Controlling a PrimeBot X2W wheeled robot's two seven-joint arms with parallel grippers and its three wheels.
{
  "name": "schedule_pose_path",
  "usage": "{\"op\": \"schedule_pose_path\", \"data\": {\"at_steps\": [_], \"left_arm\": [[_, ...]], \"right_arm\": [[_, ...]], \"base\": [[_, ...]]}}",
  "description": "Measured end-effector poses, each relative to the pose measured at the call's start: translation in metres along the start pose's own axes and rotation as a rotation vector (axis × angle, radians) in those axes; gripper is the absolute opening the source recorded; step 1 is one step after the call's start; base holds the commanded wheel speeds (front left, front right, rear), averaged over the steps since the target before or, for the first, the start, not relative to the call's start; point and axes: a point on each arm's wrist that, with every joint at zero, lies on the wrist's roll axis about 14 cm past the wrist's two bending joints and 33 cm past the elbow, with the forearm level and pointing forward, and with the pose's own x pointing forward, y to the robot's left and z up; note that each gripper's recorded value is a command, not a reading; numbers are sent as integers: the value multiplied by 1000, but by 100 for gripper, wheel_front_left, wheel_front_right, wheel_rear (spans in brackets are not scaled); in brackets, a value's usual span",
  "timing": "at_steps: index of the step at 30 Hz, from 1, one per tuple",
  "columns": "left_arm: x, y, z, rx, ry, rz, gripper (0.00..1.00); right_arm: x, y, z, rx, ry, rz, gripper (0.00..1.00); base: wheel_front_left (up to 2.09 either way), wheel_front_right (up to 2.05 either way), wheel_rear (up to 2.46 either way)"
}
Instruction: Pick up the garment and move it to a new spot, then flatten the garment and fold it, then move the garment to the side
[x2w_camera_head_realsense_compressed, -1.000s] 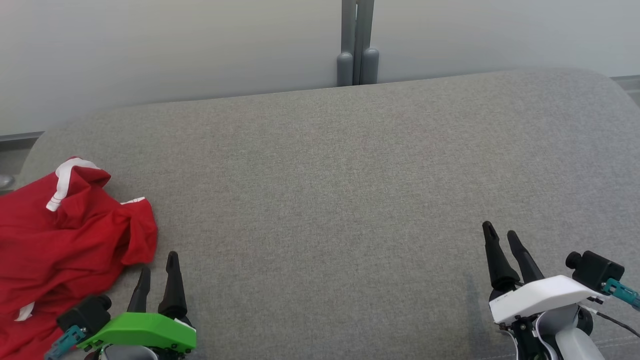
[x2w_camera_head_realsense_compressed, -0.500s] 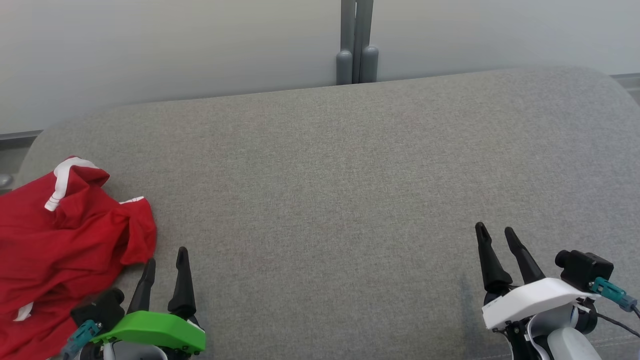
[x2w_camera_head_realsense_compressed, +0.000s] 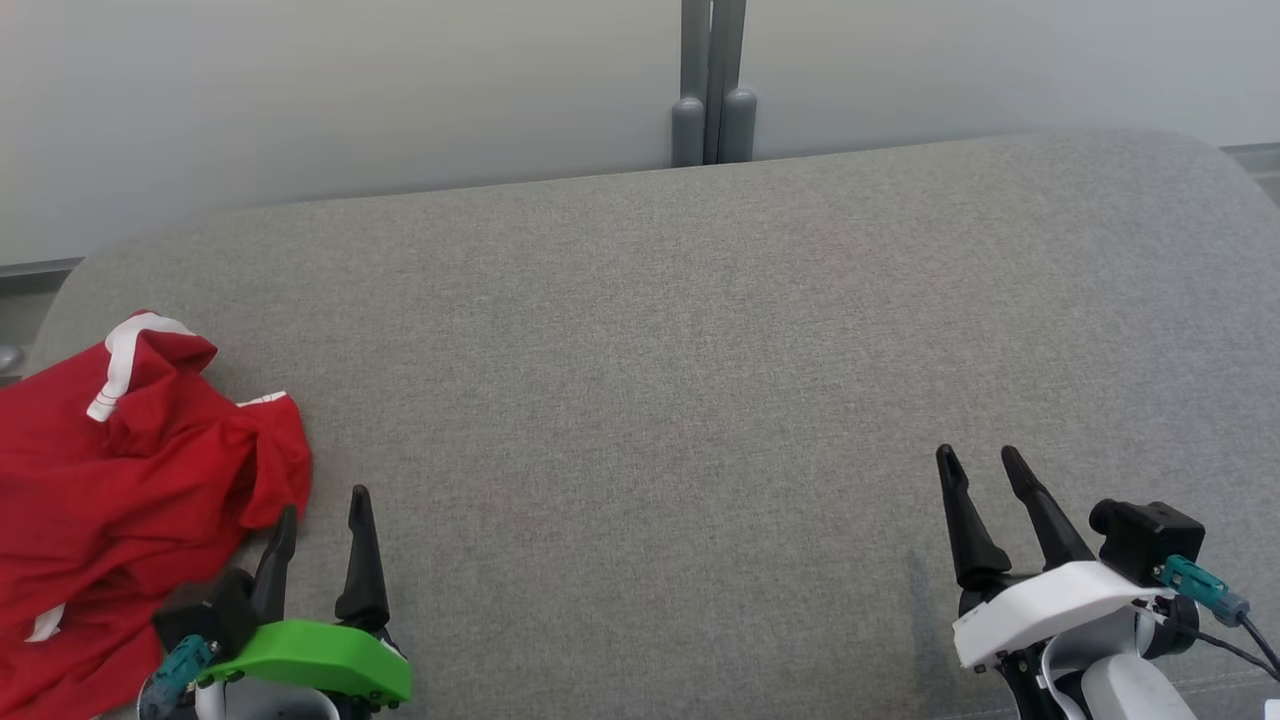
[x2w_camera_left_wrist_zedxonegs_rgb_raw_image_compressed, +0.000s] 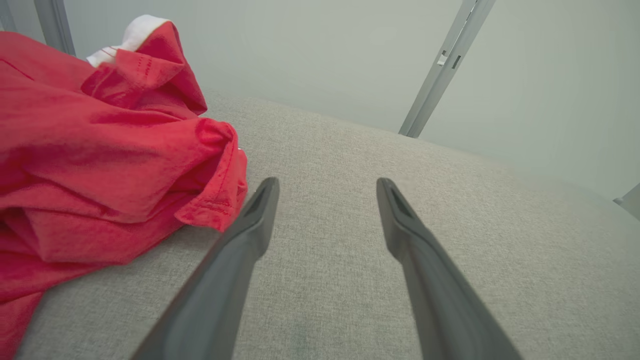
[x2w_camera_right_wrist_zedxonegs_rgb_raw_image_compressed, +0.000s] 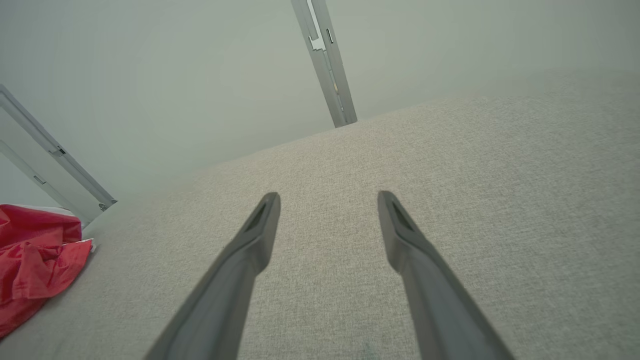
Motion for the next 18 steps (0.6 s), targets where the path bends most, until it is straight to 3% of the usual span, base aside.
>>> {"op": "schedule_pose_path", "data": {"at_steps": [18], "left_arm": [[-3, -1, -14, 164, 30, -4, 100]], "right_arm": [[-3, -2, -2, -150, -5, 8, 100]], "base": [[0, 0, 0]]}}
